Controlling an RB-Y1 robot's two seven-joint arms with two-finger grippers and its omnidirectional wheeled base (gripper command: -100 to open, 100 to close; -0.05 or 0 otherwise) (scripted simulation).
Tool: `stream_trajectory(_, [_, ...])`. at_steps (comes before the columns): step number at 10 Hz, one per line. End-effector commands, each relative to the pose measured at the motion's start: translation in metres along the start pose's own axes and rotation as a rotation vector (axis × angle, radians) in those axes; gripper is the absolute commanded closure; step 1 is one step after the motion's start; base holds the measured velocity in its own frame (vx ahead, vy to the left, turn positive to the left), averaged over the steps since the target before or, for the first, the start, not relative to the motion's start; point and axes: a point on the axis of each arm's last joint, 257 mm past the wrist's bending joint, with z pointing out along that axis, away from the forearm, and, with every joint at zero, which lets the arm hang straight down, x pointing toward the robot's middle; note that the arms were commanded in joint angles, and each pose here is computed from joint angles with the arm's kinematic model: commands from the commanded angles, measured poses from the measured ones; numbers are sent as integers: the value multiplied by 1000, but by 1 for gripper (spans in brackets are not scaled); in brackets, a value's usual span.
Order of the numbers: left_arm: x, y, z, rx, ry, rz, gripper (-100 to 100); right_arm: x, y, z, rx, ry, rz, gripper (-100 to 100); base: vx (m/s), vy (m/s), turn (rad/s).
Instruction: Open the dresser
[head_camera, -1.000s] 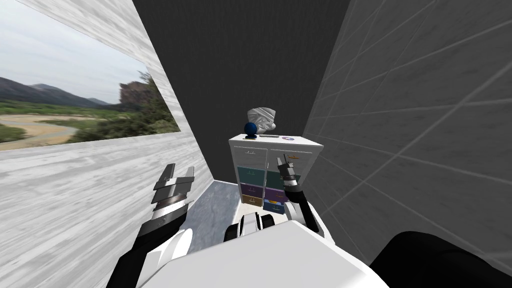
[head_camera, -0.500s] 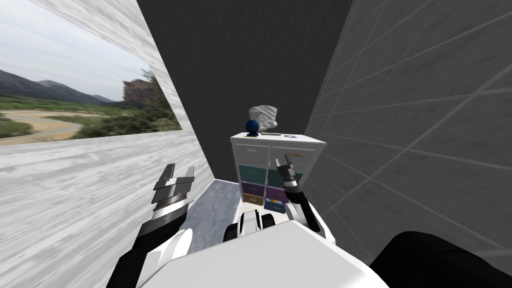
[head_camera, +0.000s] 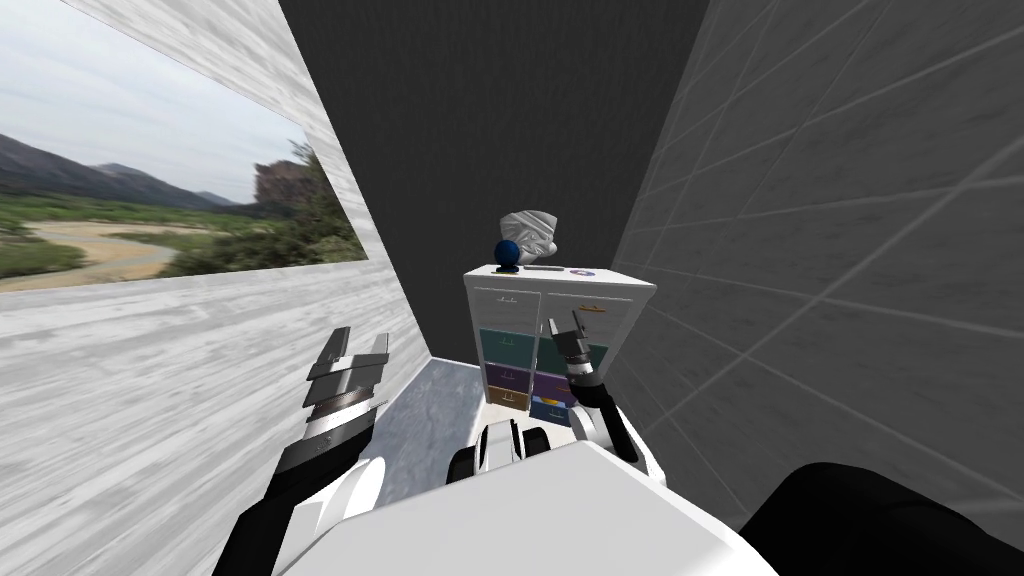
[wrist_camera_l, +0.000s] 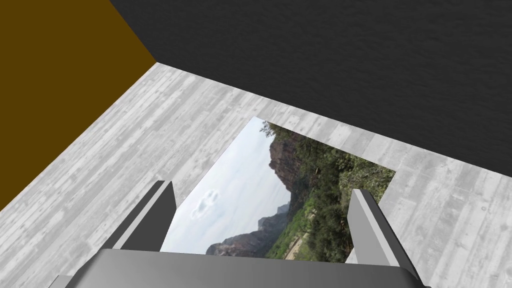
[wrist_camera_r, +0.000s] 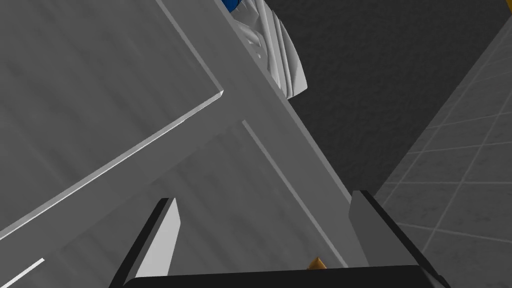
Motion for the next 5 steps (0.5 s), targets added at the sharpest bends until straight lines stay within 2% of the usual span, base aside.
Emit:
stream_trajectory(1, [0, 0, 0, 0, 0, 0, 0, -4, -2, -2, -12, -11, 122, -100, -5, 29, 22])
stream_trajectory(2, [0, 0, 0, 0, 0, 0, 0, -4, -2, -2, -13, -11, 143, -100, -6, 22, 7])
stream_trajectory(5, [0, 0, 0, 0, 0, 0, 0, -11, -7, -6, -32, -34, 303, -100, -6, 26, 15])
